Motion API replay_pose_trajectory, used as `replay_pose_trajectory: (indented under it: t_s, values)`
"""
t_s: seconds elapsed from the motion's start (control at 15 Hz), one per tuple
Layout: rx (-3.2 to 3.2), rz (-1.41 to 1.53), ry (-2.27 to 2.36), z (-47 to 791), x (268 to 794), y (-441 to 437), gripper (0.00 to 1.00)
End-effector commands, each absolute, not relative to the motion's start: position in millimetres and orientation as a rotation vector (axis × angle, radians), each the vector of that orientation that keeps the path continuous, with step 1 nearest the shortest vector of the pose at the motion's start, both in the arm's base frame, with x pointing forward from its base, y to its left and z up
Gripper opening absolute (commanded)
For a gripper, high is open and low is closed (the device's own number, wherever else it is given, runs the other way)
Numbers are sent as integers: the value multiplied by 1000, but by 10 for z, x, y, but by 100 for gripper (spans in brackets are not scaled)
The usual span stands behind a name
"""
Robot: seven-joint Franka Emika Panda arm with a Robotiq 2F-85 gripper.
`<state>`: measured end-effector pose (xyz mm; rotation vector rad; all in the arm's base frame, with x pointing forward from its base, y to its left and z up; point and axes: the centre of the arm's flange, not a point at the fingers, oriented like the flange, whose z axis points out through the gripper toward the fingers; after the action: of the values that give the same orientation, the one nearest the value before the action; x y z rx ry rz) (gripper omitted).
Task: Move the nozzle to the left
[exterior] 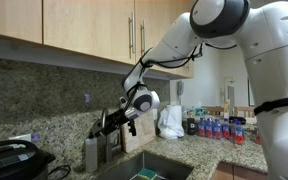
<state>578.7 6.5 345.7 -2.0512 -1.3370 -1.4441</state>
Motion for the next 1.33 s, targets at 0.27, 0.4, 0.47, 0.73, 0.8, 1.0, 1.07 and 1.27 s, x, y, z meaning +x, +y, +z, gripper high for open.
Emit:
replay_pose_trajectory:
  t_s: [0.27, 0.4, 0.47, 0.73, 0.8, 1.0, 1.07, 1.27]
  values:
    - [-2008, -1356, -1375, 3343, 5757, 122, 100]
    - [-2036, -1374, -1333, 3312, 5727, 74, 100]
    - [-2060, -1409, -1276, 3341, 5653, -1, 100]
    - [-2156, -1589, -971, 3328, 5327, -353, 100]
    - [-2163, -1622, -910, 3307, 5249, -414, 100]
    - [-2173, -1685, -865, 3252, 5052, -405, 100]
    - [-2165, -1704, -891, 3248, 5000, -352, 100]
    - [-2146, -1741, -978, 3273, 4861, -153, 100]
